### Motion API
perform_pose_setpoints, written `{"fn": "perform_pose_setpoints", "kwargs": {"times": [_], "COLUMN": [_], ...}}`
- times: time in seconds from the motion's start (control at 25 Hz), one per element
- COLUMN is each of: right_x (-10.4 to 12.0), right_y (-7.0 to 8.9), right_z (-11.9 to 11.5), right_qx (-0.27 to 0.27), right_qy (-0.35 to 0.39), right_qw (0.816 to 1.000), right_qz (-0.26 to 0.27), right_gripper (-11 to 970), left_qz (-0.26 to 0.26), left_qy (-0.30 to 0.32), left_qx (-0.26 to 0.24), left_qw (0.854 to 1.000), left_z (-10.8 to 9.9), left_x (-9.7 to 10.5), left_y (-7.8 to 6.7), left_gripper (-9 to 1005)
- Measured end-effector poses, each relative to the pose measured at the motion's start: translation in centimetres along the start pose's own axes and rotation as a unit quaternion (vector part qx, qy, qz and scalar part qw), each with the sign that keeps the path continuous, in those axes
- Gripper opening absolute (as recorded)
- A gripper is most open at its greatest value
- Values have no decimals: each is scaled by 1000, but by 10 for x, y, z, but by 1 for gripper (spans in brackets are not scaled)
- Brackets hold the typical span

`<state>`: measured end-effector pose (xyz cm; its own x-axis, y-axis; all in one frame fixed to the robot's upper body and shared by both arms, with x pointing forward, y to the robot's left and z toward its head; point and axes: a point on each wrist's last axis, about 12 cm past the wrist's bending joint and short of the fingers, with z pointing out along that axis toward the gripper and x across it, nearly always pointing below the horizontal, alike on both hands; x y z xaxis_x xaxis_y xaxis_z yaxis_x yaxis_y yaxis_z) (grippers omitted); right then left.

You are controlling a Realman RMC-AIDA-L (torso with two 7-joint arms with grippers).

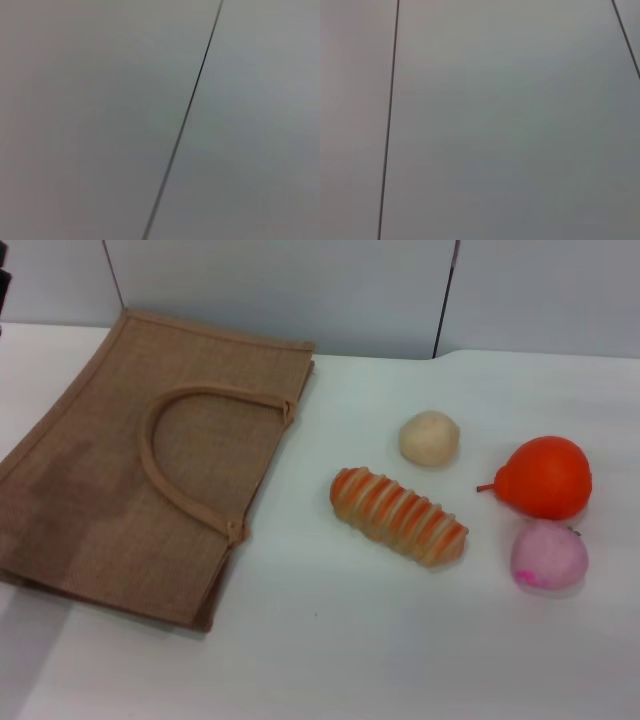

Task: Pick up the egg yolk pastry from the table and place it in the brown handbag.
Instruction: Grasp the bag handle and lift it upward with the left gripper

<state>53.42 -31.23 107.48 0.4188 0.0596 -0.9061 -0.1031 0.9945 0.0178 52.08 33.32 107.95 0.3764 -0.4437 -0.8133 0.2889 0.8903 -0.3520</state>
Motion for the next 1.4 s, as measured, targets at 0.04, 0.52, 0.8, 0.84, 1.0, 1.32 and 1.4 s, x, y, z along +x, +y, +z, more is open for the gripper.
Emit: {"fn": "perform_pose_setpoints", "kwargs": {"times": [0.04,0.52,0.8,0.84,1.0,1.32,1.4], "right_x": [0,0,0,0,-1,-1,-1], "right_y": [0,0,-2,-3,-3,-3,-3], "right_z": [0,-1,-2,-2,-2,0,0], "right_qx": [0,0,5,5,5,4,4], "right_qy": [0,0,-1,0,0,-2,-1], "right_qw": [1000,1000,1000,1000,1000,1000,1000], "right_qz": [0,0,-1,-2,-3,-3,-2], "right_gripper": [881,881,882,882,882,881,881], "left_qz": [-19,-209,-144,-144,-84,13,23], "left_qy": [13,321,515,515,559,622,630], "left_qx": [9,46,-30,-30,-49,-45,-49], "left_qw": [1000,923,844,844,824,782,775], "left_z": [3,61,93,93,109,127,129], "left_x": [-1,-6,-8,-8,-15,-1,5], "left_y": [4,39,46,46,41,27,25], "left_gripper": [708,706,705,705,704,686,651]}}
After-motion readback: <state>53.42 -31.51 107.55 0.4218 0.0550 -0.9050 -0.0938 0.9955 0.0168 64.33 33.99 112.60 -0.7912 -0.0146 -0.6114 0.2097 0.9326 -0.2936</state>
